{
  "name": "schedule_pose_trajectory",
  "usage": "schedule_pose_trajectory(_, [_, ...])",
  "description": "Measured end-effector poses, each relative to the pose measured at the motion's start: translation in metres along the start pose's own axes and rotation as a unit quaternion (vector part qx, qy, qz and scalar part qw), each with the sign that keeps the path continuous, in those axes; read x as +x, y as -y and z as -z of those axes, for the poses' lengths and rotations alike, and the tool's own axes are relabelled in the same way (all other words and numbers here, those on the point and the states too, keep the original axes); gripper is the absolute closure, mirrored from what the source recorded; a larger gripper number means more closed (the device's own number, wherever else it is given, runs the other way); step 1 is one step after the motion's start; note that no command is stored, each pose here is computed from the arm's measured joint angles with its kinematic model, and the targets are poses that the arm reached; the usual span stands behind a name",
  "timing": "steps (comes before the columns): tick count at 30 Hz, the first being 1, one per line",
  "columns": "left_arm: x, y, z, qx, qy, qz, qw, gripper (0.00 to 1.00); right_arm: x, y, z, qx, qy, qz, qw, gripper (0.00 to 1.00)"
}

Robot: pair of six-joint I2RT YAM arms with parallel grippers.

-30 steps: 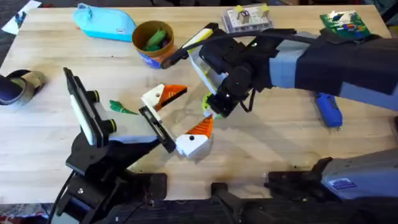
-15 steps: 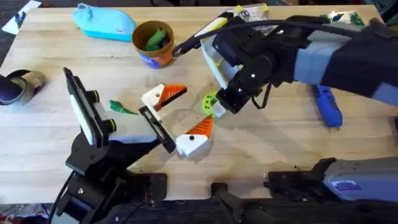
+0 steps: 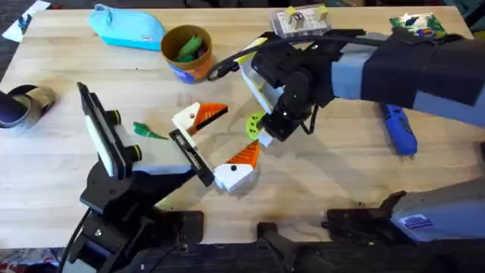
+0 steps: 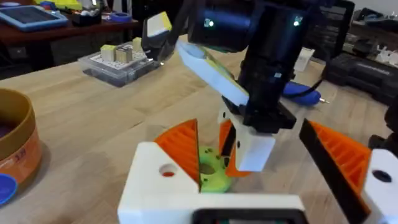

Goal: Pick up the gripper from the table and insert it into the empty holder that is missing its gripper. Then pick up a screw, insert it into the mounting hole, and use the screwdriver to tighten it. Finally, clean up the table by picking up the vegetable and placing it into the bucket.

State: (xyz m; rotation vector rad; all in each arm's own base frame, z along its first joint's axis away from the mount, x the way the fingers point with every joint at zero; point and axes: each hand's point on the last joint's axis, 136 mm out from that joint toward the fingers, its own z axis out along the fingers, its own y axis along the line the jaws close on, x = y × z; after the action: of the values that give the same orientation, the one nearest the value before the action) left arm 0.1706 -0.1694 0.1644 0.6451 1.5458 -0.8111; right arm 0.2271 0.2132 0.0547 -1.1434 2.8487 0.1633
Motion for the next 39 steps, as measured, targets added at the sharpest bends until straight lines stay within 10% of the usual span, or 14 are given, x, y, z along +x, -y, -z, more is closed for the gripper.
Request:
schedule_pose_trajectory(6, [0.0, 0.0, 0.0, 0.0, 0.0, 0.0, 1.0, 0.015, 0.0, 0.0, 0.0, 0.0, 0.001, -0.002, 1.0, 0.989])
schedule_pose_trajectory(18, [0.0, 0.0, 0.0, 0.0, 0.0, 0.0, 1.0, 0.014, 0.007, 0.002, 0.009, -0.001, -0.021, -0.009, 1.0, 0.994])
schedule_pose_trajectory(39, [0.003, 0.024, 0.002, 0.07, -0.008, 0.0, 0.998, 0.014, -0.054, -0.031, 0.167, -0.009, 0.146, 0.028, 0.989, 0.995])
